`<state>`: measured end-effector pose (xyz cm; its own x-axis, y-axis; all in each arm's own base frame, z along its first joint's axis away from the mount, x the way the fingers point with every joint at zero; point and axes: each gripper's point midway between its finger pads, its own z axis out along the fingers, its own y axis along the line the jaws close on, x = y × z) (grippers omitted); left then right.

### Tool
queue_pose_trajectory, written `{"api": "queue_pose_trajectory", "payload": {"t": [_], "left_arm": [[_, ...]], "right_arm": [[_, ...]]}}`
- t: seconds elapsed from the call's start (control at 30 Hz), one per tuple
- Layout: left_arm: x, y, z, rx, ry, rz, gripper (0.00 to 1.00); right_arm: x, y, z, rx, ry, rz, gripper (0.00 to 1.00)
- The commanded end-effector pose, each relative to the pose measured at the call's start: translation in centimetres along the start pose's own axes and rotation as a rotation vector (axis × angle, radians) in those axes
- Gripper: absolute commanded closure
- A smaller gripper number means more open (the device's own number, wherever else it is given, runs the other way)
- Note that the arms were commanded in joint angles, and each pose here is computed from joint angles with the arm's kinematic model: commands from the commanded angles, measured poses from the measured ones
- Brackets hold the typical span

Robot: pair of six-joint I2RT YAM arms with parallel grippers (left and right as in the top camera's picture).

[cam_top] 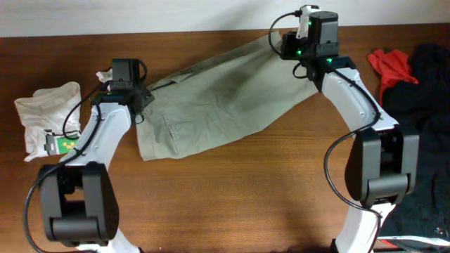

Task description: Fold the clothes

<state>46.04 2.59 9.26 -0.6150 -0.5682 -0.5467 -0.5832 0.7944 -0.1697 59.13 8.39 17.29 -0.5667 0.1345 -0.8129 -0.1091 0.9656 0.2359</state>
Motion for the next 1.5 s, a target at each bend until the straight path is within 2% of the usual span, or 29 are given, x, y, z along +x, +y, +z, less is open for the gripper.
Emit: {"api": "queue_pose_trajectory", "payload": {"t": [0.0,0.03,0.07,0.1,0.17,0.2,0.23,0.3,0.33,0.4,0.47,0.53,0.67,0.77,0.8,0.87,0.9,0.93,0.97,1.03,1.1,1.2,1.3,1.33,1.37,1.4,1.43,1.47], "left_arm": [[-3.0,3.7,0.9,-0.148,-0.13,-0.064,0.87],[-3.6,3.8,0.9,-0.139,-0.15,-0.08,0.77],[-3.9,3.9,1.0,-0.137,-0.159,-0.087,0.63],[-4.0,3.9,1.0,-0.136,-0.16,-0.09,0.44],[-3.7,4.1,1.0,-0.139,-0.14,-0.05,0.07],[-3.2,4.4,1.1,-0.151,-0.113,-0.001,0.01],[-2.7,5.0,1.1,-0.17,-0.087,0.007,0.01],[-1.9,5.4,1.0,-0.169,-0.039,0.01,0.01],[-1.0,4.8,0.7,-0.123,0.014,0.039,0.01],[1.8,2.4,-0.1,0.031,0.161,0.101,0.01],[3.9,2.3,-0.6,0.057,0.258,0.105,0.01],[5.8,3.1,-1.1,0.027,0.334,0.118,0.01],[6.8,3.2,-1.5,0.015,0.37,0.133,0.01],[7.2,2.6,-1.6,0.024,0.374,0.166,0.01],[7.5,2.3,-1.7,0.03,0.375,0.181,0.01],[7.8,1.8,-1.9,0.034,0.376,0.199,0.01],[7.9,1.8,-1.9,0.032,0.379,0.199,0.01],[8.1,2.0,-2.0,0.027,0.387,0.201,0.01],[8.5,2.3,-2.2,0.015,0.407,0.204,0.01],[9.4,3.1,-2.6,-0.005,0.451,0.246,0.01],[10.6,4.2,-3.3,-0.034,0.511,0.278,0.01],[11.3,4.8,-3.8,-0.044,0.552,0.315,0.02],[10.3,4.1,-4.0,-0.006,0.508,0.357,0.02],[9.3,3.4,-4.0,0.023,0.463,0.374,0.01],[8.1,2.1,-3.7,0.076,0.409,0.403,0.01],[7.4,-0.1,-3.4,0.187,0.364,0.452,0.01],[6.6,-1.8,-3.2,0.273,0.316,0.502,0.01],[6.0,-2.9,-2.8,0.313,0.275,0.524,0.01]], "right_arm": [[-0.2,0.0,2.1,0.005,-0.046,-0.018,0.57],[0.0,0.4,2.2,-0.021,-0.04,-0.019,0.45],[0.4,0.4,2.3,-0.027,-0.024,-0.016,0.38],[1.1,0.3,2.3,-0.022,0.005,-0.011,0.27],[3.6,-1.0,1.5,0.013,0.121,0.015,0.2],[6.0,-2.1,0.8,0.043,0.227,0.039,0.19],[8.8,-3.4,-0.2,0.079,0.35,0.07,0.19],[11.4,-4.8,-1.6,0.115,0.465,0.106,0.2],[13.1,-5.7,-2.8,0.141,0.548,0.135,0.23],[15.9,-6.4,-4.7,0.155,0.673,0.158,0.23],[17.4,-4.7,-4.7,0.041,0.717,0.129,0.23],[19.2,-4.1,-3.7,0.012,0.733,0.133,0.18],[20.5,-2.7,-0.5,-0.06,0.681,0.15,0.08],[20.3,-1.6,2.3,-0.086,0.602,0.17,0.08],[19.7,-1.2,2.8,-0.099,0.569,0.154,0.2],[19.3,-0.9,3.1,-0.106,0.551,0.146,0.83],[20.1,-1.4,2.4,-0.087,0.594,0.162,0.96],[20.8,-2.1,1.7,-0.054,0.634,0.174,0.96],[22.5,-4.5,-0.9,0.087,0.744,0.235,0.96],[24.4,-7.9,-4.8,0.31,0.867,0.308,0.96],[26.0,-10.3,-9.6,0.517,1.006,0.299,0.96],[27.3,-10.4,-13.4,0.615,1.149,0.264,0.96],[26.3,-9.7,-14.9,0.624,1.148,0.297,0.96],[25.1,-9.4,-15.3,0.615,1.112,0.299,0.93],[23.5,-8.9,-15.9,0.595,1.059,0.304,0.66],[22.0,-8.5,-16.5,0.58,1.01,0.304,0.06],[20.2,-8.1,-17.2,0.558,0.95,0.292,0.01],[18.7,-7.8,-17.8,0.533,0.899,0.27,0.01]]}}
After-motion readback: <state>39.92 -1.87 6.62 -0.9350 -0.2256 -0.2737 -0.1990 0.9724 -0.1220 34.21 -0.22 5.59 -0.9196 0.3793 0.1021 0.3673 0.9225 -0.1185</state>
